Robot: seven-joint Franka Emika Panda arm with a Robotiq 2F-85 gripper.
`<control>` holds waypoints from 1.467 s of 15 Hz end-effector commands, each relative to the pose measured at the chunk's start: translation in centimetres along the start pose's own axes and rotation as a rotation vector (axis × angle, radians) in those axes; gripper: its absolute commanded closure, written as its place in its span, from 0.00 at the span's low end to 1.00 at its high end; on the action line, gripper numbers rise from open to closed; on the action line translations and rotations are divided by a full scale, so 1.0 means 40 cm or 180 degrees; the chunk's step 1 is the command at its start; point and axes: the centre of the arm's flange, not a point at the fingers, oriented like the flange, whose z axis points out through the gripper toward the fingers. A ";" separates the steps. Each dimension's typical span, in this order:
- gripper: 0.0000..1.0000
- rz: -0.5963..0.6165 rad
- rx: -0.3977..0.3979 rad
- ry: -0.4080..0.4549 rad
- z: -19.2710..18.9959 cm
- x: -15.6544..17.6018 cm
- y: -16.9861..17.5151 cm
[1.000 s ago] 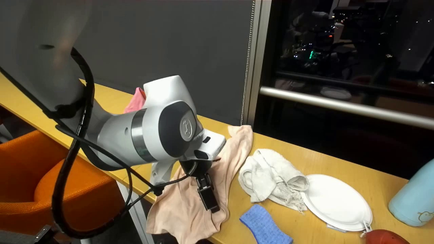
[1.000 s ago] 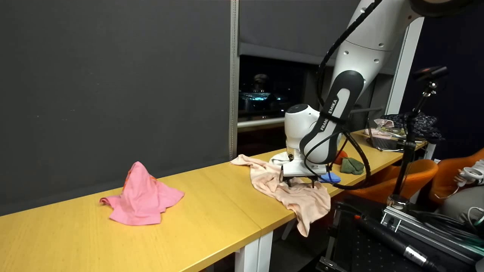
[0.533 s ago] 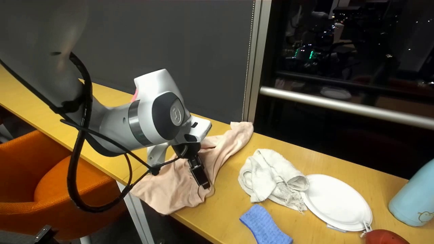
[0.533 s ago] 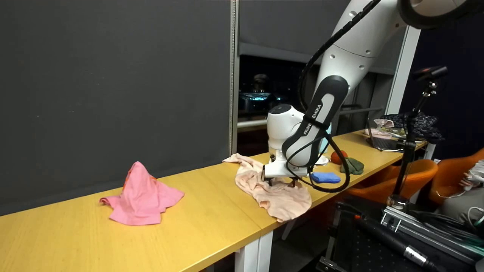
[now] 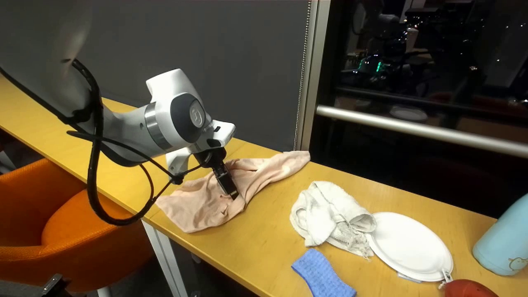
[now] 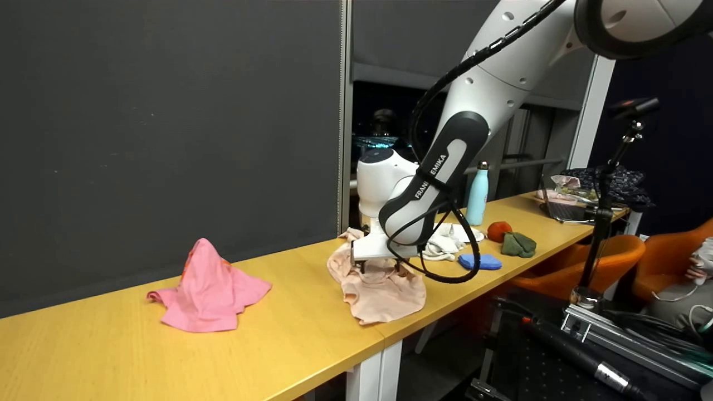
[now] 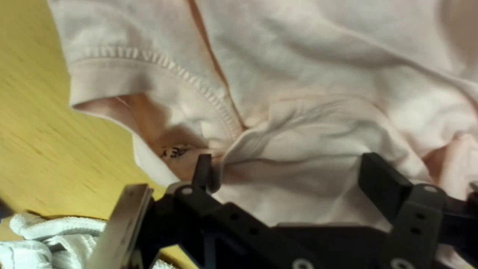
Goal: Unfold the peach shirt
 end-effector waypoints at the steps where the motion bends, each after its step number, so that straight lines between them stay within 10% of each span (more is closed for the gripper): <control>1: 0.00 -0.0074 0.0095 -0.0061 -0.017 -0.005 -0.094; 15: 0.00 -0.0433 0.0259 -0.0049 -0.093 -0.200 -0.181; 22: 0.00 -0.0432 0.0055 0.0029 -0.109 -0.096 -0.029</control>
